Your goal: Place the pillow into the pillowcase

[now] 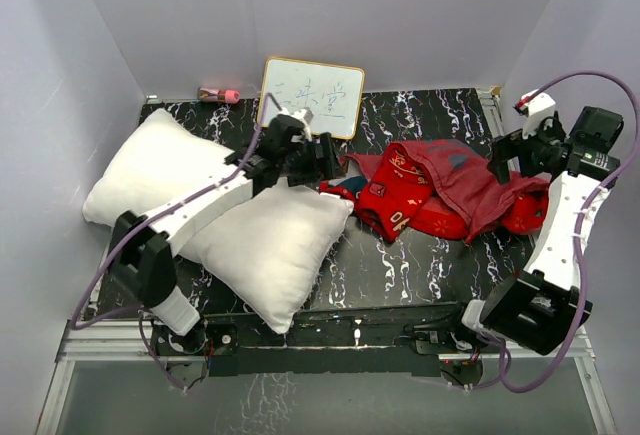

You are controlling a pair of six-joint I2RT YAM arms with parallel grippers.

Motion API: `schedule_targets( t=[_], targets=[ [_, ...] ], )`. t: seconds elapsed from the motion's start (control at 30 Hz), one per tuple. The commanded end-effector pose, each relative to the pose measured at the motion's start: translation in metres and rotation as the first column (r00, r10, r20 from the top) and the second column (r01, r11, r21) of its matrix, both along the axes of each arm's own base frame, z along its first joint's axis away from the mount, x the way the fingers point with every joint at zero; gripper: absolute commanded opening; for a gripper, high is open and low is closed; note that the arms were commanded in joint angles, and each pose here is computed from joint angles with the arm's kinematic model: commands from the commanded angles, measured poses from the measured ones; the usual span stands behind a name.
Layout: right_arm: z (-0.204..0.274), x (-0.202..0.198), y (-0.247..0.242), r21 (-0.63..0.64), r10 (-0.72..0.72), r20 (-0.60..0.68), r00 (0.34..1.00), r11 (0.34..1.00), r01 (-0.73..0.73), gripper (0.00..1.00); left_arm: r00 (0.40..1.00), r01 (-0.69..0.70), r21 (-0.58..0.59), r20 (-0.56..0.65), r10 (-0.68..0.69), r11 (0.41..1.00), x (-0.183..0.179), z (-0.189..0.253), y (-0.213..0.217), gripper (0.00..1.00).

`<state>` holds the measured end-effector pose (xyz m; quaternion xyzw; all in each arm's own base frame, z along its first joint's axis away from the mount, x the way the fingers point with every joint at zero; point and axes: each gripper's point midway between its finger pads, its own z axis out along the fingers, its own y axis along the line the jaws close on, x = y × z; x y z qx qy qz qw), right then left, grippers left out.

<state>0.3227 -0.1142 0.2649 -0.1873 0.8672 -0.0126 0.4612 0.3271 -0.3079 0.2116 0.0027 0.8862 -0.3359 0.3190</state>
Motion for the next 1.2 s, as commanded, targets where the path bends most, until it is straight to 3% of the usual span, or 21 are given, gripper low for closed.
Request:
schedule_targets(
  t=[0.0,0.2,0.3,0.47,0.7,0.8,0.87,0.9,0.97,1.03,1.1,1.17],
  targets=[
    [0.013,-0.012,0.075,0.128,0.298,0.051,0.953,0.945,-0.302,0.99,0.980,0.198,0.150,-0.019,-0.197,0.969,-0.024,-0.023,-0.038,0.81],
    [-0.046,-0.012,0.136,0.212,0.437,-0.099,0.894,0.887,-0.410,0.99,0.947,0.320,0.404,-0.140,-0.287,0.857,-0.011,-0.091,-0.050,0.86],
    [-0.074,0.008,0.135,0.154,0.359,-0.156,0.920,0.929,-0.336,0.99,0.930,0.367,0.414,-0.183,-0.319,0.833,-0.001,-0.111,-0.065,0.88],
    [-0.118,0.053,0.117,0.030,0.174,-0.235,0.956,0.985,-0.172,0.99,0.922,0.380,0.316,-0.199,-0.331,0.869,0.008,-0.127,-0.097,0.87],
    [-0.158,0.105,0.088,-0.138,-0.065,-0.224,0.972,0.990,0.034,0.98,0.926,0.351,0.294,-0.252,-0.282,0.889,0.015,-0.152,-0.106,0.73],
    [-0.177,0.113,0.090,-0.156,-0.082,-0.245,0.966,0.987,0.044,0.95,0.932,0.331,0.273,-0.242,-0.268,0.903,0.023,-0.145,-0.109,0.58],
    [-0.192,0.116,0.089,-0.168,-0.090,-0.268,0.959,0.985,0.045,0.87,0.941,0.310,0.265,-0.226,-0.253,0.913,0.030,-0.136,-0.108,0.45],
    [-0.194,0.118,0.089,-0.170,-0.089,-0.272,0.958,0.985,0.043,0.77,0.944,0.300,0.262,-0.219,-0.246,0.917,0.033,-0.132,-0.106,0.35],
    [-0.191,0.121,0.088,-0.180,-0.080,-0.263,0.961,0.983,0.033,0.46,0.951,0.283,0.260,-0.203,-0.234,0.923,0.038,-0.121,-0.100,0.18],
    [-0.178,0.126,0.087,-0.185,-0.065,-0.226,0.972,0.982,0.022,0.21,0.957,0.267,0.259,-0.186,-0.224,0.928,0.042,-0.108,-0.091,0.08],
    [-0.156,0.130,0.090,-0.168,-0.031,-0.185,0.982,0.986,-0.001,0.10,0.965,0.247,0.249,-0.157,-0.212,0.936,0.044,-0.086,-0.079,0.03],
    [-0.120,0.130,0.095,-0.122,0.037,-0.133,0.990,0.991,-0.053,0.08,0.973,0.225,0.235,-0.113,-0.203,0.946,0.044,-0.059,-0.065,0.00]
  ],
)
